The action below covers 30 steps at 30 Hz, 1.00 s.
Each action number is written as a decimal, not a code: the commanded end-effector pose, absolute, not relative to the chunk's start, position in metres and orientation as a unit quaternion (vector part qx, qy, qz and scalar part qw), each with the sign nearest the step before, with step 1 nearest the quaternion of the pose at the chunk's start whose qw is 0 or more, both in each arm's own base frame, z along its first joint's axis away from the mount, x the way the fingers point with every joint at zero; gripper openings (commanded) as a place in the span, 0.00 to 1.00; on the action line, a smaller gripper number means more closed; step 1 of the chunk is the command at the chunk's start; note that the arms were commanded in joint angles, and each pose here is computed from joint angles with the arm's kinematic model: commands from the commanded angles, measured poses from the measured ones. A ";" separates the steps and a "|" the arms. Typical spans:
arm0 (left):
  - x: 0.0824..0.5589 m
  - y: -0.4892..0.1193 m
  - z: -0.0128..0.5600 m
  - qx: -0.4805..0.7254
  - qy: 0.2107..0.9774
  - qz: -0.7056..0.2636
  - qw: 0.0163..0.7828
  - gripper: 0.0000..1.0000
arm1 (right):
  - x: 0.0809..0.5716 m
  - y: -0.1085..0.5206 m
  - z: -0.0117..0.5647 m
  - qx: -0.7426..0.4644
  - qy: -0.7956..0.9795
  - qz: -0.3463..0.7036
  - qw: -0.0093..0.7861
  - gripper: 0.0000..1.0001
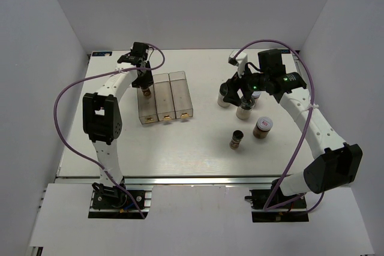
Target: Organize the condiment bottles
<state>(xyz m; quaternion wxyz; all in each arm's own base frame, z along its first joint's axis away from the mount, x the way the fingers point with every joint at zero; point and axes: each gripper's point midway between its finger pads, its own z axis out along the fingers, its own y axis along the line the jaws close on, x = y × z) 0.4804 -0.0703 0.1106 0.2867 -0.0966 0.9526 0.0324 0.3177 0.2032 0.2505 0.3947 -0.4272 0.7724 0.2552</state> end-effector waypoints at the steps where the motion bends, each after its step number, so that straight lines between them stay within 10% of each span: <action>1: 0.493 -0.074 0.133 -0.097 0.943 0.017 0.318 0.07 | 0.318 0.204 0.266 -0.431 0.757 0.250 0.422 0.82; 9: 0.486 -0.073 0.129 -0.098 0.946 0.019 0.309 0.57 | 0.316 0.204 0.265 -0.431 0.757 0.251 0.422 0.83; 30: 0.459 -0.077 0.226 -0.089 0.917 -0.030 0.388 0.87 | 0.273 0.212 0.272 -0.544 0.673 0.293 0.407 0.89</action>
